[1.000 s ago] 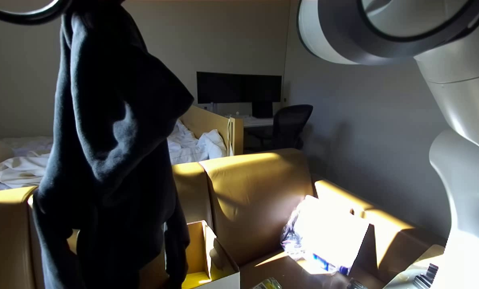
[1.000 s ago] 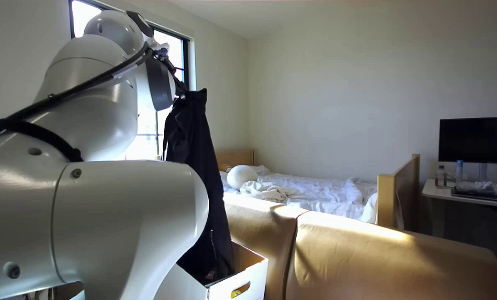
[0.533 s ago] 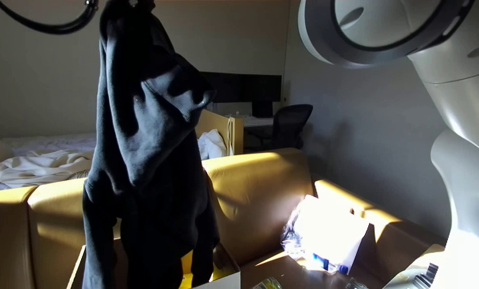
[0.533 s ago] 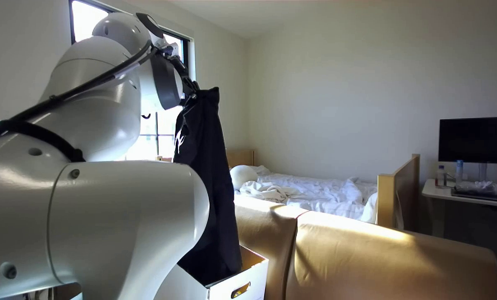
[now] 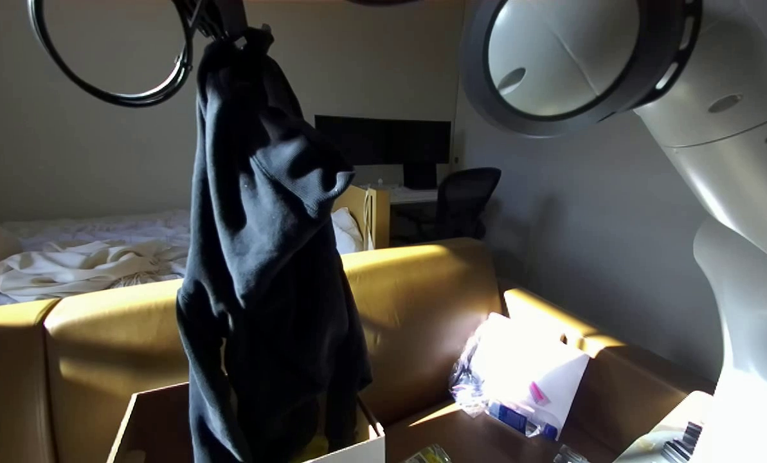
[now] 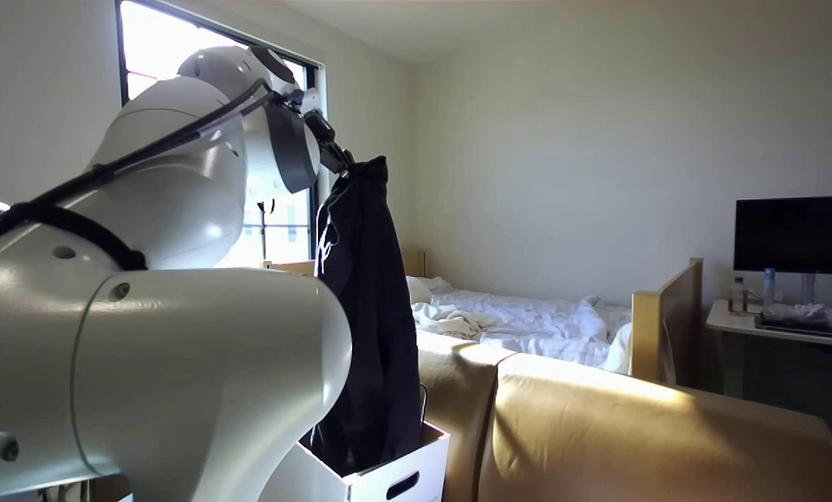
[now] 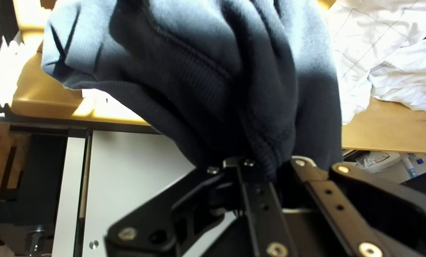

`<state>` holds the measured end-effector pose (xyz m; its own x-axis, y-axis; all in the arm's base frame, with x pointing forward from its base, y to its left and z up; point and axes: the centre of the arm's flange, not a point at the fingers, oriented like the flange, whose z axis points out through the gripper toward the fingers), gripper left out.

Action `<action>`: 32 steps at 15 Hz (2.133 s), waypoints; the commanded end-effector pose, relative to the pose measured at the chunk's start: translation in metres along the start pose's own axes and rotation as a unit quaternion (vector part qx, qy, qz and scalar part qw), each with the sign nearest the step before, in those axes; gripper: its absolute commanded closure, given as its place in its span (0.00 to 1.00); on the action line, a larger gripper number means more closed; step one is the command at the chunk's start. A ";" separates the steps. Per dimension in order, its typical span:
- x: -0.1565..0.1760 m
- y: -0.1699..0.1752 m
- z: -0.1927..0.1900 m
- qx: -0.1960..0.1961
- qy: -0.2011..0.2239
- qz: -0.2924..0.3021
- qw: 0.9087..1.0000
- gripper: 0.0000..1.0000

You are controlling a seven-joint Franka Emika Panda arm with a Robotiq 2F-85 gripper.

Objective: Pick up the black hoodie and place it in the white box

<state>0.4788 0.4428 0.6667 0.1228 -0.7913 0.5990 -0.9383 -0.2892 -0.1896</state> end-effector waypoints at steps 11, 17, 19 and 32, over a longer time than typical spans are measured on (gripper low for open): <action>-0.086 -0.044 0.189 -0.059 -0.254 0.109 0.959 0.93; -0.134 -0.078 0.218 -0.120 -0.286 0.088 0.947 0.94; -0.163 -0.047 0.250 -0.162 -0.300 0.111 0.934 0.93; -0.212 -0.017 0.355 -0.302 -0.251 0.229 0.891 0.93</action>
<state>0.6242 0.4628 0.3153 -0.2248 -0.9658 0.1291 -0.9597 0.2424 0.1425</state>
